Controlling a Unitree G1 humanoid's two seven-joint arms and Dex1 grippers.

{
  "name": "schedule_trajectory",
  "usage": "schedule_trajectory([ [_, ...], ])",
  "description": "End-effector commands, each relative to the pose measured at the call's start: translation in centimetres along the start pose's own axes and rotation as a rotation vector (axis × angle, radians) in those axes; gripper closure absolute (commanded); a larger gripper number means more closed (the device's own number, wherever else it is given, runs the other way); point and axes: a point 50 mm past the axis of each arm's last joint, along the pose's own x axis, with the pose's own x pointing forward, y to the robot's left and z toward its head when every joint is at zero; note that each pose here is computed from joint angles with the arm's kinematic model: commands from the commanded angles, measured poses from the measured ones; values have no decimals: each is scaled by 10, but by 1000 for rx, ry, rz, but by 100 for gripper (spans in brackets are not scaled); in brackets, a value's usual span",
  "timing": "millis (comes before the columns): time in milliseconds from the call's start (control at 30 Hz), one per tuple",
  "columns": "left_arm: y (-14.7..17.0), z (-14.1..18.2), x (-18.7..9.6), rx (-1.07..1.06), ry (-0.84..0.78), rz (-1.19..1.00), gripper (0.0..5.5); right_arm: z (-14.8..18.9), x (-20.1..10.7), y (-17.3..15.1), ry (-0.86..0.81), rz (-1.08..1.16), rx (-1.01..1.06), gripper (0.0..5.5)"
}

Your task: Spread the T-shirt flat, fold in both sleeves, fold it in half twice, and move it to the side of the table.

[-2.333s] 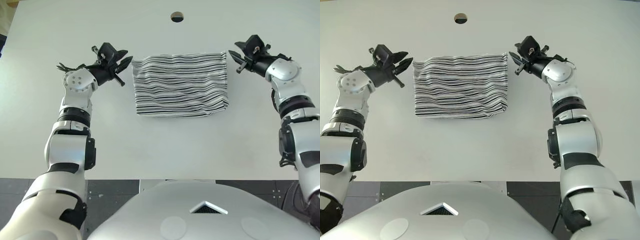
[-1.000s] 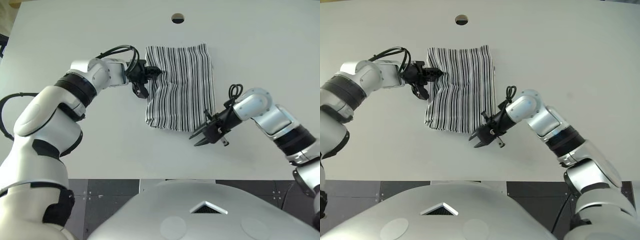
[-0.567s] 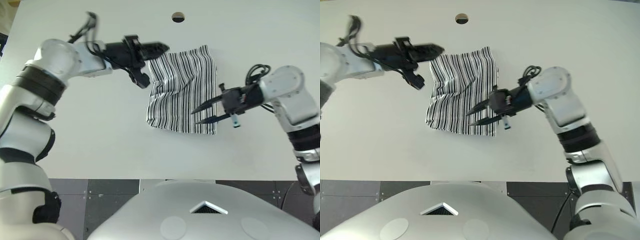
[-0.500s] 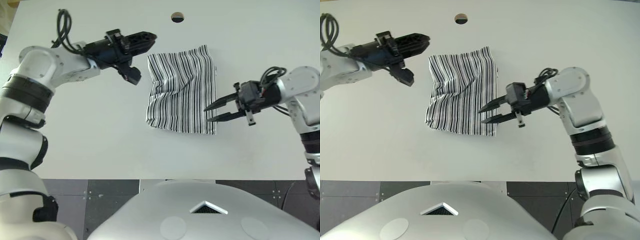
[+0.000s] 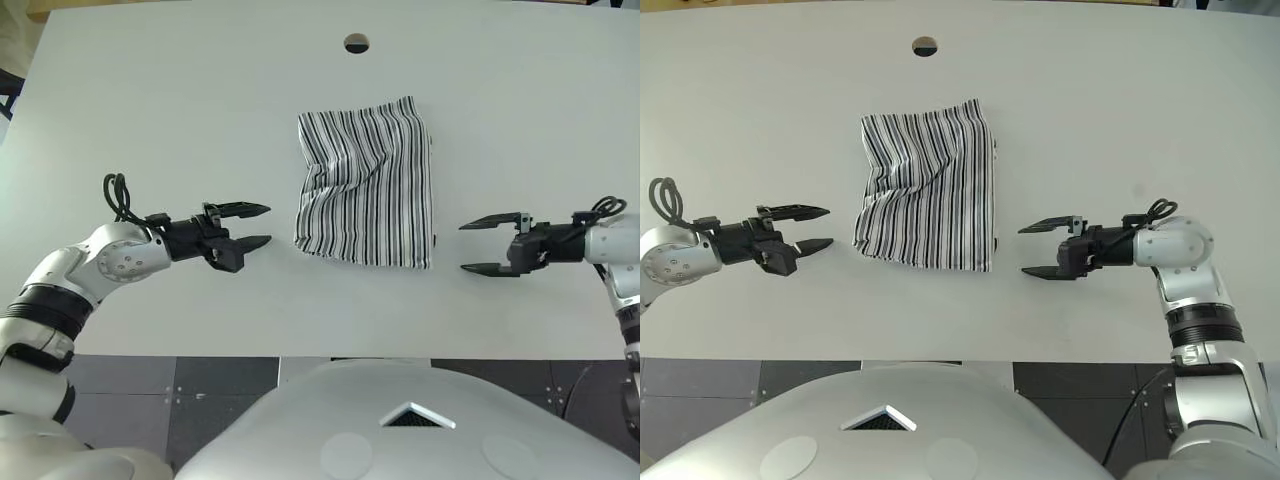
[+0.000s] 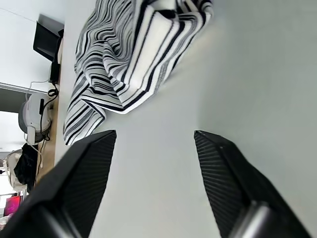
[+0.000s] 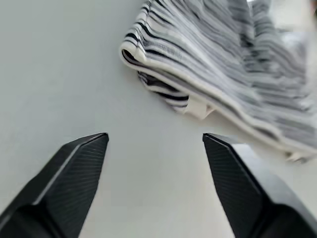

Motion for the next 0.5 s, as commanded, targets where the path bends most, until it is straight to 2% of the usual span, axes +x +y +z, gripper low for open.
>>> schedule_trajectory([
  [33,-54,0,7,-7,33,-244,240,-5,18,23,59,155,-167,186],
  [267,-60,25,31,31,-128,-241,240,0,42,26,16,168,-332,186],
  [500,-36,31,57,112,-162,-220,240,-2,60,24,1,161,-375,186],
])
